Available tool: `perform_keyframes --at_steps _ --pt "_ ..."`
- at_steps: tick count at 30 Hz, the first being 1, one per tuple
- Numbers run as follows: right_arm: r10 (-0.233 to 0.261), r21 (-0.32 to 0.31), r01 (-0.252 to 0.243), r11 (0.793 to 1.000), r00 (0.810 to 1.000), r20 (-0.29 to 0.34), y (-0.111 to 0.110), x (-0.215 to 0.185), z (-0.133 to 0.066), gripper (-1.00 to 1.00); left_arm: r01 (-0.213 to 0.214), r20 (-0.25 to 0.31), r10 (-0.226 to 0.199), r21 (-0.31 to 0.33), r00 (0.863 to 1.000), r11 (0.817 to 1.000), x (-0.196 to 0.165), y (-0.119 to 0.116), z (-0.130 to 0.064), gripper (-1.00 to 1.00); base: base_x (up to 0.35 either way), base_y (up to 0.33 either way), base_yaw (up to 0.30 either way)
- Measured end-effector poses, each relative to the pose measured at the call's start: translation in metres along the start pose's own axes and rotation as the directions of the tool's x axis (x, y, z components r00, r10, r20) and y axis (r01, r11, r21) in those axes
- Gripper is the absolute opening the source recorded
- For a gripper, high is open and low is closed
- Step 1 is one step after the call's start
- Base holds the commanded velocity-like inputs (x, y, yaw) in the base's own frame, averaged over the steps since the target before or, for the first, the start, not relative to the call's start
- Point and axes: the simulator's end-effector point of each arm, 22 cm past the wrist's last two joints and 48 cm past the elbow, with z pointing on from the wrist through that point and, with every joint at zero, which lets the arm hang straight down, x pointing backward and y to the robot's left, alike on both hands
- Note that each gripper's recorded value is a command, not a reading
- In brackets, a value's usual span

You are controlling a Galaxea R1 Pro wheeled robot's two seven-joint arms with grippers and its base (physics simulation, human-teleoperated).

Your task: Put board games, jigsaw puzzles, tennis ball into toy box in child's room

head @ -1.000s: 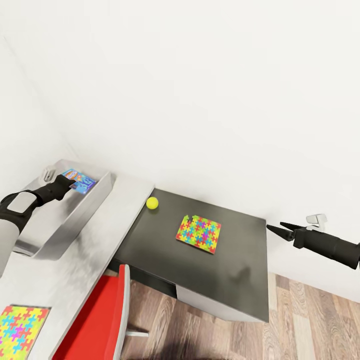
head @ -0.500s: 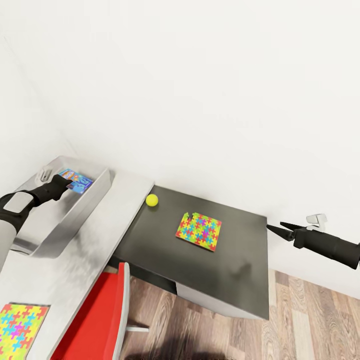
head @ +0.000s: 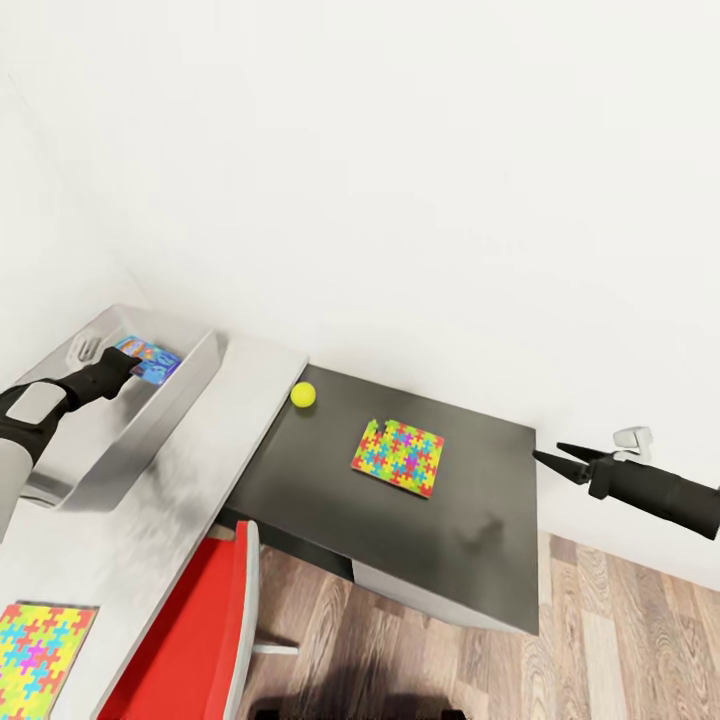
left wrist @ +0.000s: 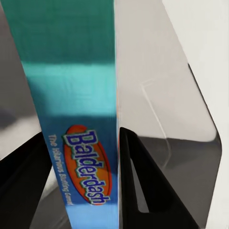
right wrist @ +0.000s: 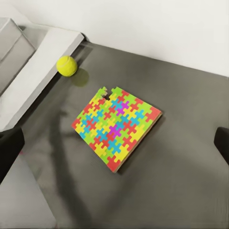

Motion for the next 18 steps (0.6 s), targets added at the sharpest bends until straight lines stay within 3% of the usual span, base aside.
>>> perform_keyframes --at_steps 10,18 --pt "0.004 -0.012 -0.004 1.000 1.000 0.003 -0.002 0.004 0.000 1.00 -0.004 0.053 0.006 -0.035 0.999 0.999 -0.012 0.006 0.007 -1.00 0.000 0.000 0.000" --pt "0.012 -0.011 -0.012 1.000 1.000 -0.006 -0.006 0.009 0.003 1.00 0.003 0.045 0.000 -0.054 0.999 0.999 -0.007 0.016 0.011 -1.00 0.000 0.000 0.000"
